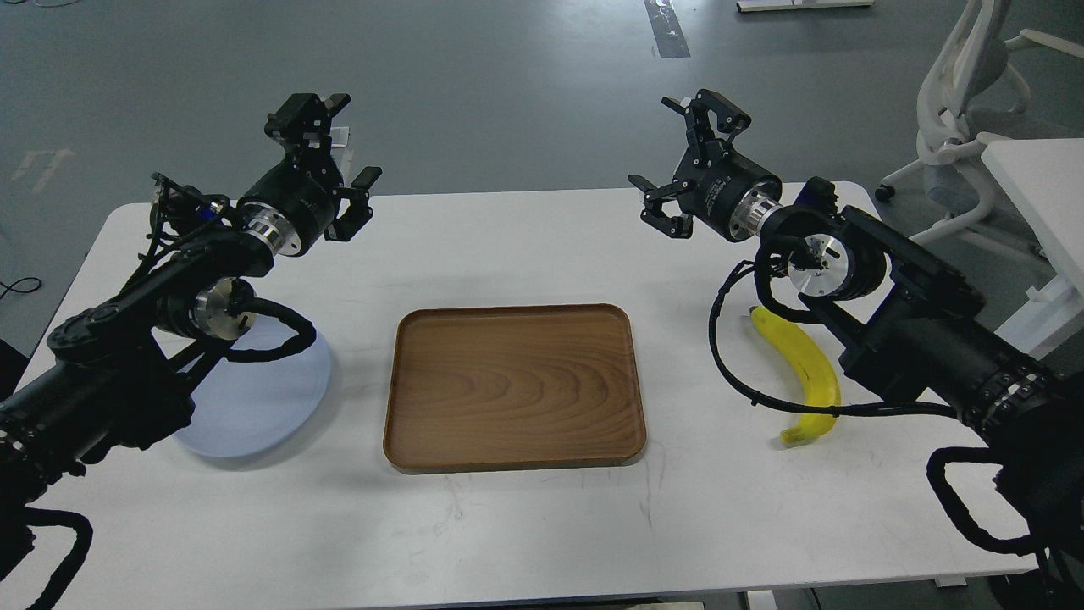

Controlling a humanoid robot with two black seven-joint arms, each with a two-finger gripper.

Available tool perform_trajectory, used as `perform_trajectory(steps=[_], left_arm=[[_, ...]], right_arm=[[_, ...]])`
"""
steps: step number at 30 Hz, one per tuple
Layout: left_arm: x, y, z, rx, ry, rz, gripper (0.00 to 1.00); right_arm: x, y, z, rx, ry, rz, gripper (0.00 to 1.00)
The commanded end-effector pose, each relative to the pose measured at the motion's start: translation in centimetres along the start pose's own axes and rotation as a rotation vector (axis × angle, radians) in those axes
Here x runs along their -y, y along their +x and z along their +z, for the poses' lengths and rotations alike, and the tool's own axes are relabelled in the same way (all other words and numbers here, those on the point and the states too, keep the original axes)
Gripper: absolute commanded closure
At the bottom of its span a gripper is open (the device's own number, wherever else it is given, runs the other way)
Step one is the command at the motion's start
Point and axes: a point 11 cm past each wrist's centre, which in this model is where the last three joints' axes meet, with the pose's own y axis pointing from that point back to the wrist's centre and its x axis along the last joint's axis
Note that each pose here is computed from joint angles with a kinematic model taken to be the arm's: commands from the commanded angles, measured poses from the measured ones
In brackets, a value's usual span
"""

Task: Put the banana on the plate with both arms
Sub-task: 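Move the left gripper down toward the light blue plate's rim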

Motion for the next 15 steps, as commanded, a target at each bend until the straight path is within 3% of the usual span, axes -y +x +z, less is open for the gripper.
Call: perform_trajectory(steps=[1, 15], left_arm=[[0.0, -0.2, -0.13, 0.052, 0.005, -0.013, 0.02], [0.02, -0.44, -0.7, 0.03, 0.013, -0.004, 0.02]], right_arm=[[-0.03, 0.09, 0.06, -0.001, 0.0, 0.002, 0.01], [-0.12, 0.27, 0.04, -0.002, 0.0, 0.007, 0.01]])
